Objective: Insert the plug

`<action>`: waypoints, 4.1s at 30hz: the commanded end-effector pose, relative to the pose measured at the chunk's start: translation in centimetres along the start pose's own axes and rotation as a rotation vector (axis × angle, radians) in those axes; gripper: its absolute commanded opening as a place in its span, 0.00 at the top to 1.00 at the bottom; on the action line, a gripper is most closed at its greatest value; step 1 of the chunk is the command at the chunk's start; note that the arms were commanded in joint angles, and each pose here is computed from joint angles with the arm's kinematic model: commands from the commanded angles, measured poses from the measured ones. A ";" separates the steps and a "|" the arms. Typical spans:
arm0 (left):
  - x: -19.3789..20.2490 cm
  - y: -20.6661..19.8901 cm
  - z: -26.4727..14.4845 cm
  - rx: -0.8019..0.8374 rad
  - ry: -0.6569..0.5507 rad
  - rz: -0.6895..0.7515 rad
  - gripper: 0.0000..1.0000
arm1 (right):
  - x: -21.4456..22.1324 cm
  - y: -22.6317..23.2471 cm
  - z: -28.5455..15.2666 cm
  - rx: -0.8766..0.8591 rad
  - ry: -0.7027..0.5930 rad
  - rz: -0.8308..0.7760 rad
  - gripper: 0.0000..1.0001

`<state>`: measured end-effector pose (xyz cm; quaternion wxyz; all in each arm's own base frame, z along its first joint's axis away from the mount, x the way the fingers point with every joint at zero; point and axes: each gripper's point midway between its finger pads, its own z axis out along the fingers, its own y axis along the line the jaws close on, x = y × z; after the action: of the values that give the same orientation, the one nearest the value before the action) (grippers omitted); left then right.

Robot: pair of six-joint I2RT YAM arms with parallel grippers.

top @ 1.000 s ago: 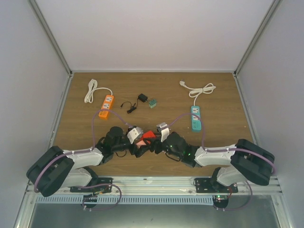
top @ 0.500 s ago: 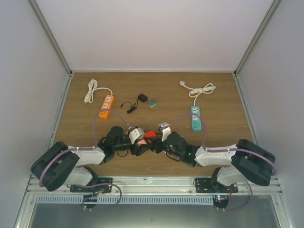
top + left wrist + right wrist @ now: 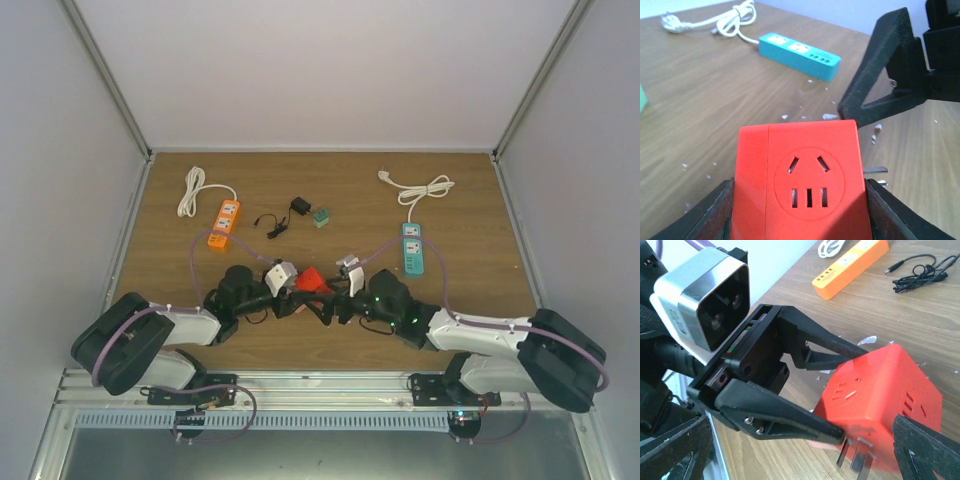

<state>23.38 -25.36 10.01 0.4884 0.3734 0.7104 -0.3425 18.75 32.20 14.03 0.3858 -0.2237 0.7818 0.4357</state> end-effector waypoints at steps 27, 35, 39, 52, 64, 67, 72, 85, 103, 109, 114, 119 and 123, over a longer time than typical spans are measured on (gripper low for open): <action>-2.7 0.7 3.5 -0.100 0.098 0.004 0.71 | -2.8 -9.8 -8.3 0.245 -0.221 0.116 0.00; 0.6 -1.4 5.5 -0.146 0.288 0.041 0.76 | -1.7 -10.8 -8.3 0.243 -0.206 0.128 0.00; 1.6 -3.8 5.9 -0.070 0.336 0.096 0.74 | -1.1 -11.1 -8.2 0.249 -0.197 0.131 0.00; 1.0 -6.7 4.5 0.100 0.385 0.163 0.66 | -2.0 -9.3 -9.6 0.189 -0.263 0.091 0.00; -2.2 -6.9 0.1 0.199 0.185 0.569 0.60 | -1.6 -8.1 -8.5 0.098 -0.226 0.042 0.01; -2.4 -5.8 -0.5 0.236 0.165 0.575 0.60 | -1.2 -8.0 -8.1 0.081 -0.210 0.039 0.01; 0.1 -5.0 -0.3 0.405 0.208 0.655 0.65 | -1.0 -7.8 -7.4 0.058 -0.188 0.030 0.00; 2.0 0.3 0.8 0.534 0.328 0.558 0.72 | -0.4 -8.9 -4.6 0.060 -0.113 0.019 0.01; 2.4 1.6 1.5 0.462 0.359 0.608 0.26 | 0.2 -7.4 -1.8 -0.037 -0.059 -0.147 0.00; 0.3 1.3 1.4 0.406 0.303 0.679 0.01 | 1.7 -5.3 -1.2 -0.196 -0.007 -0.295 0.00; -2.9 -0.1 0.5 0.385 0.197 0.736 0.01 | 2.9 -4.9 -1.1 -0.250 0.013 -0.433 0.00; -7.6 -1.2 -1.2 0.280 0.032 0.743 0.01 | 3.0 -3.9 -0.7 -0.351 0.028 -0.508 0.00; -10.3 -1.8 -2.3 0.234 -0.052 0.612 0.01 | 2.6 -4.2 0.1 -0.337 0.042 -0.551 0.00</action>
<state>23.36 -25.54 16.79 0.4932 0.6744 0.5015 -0.2244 19.83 29.25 9.06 0.4111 -0.4525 0.6542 0.4453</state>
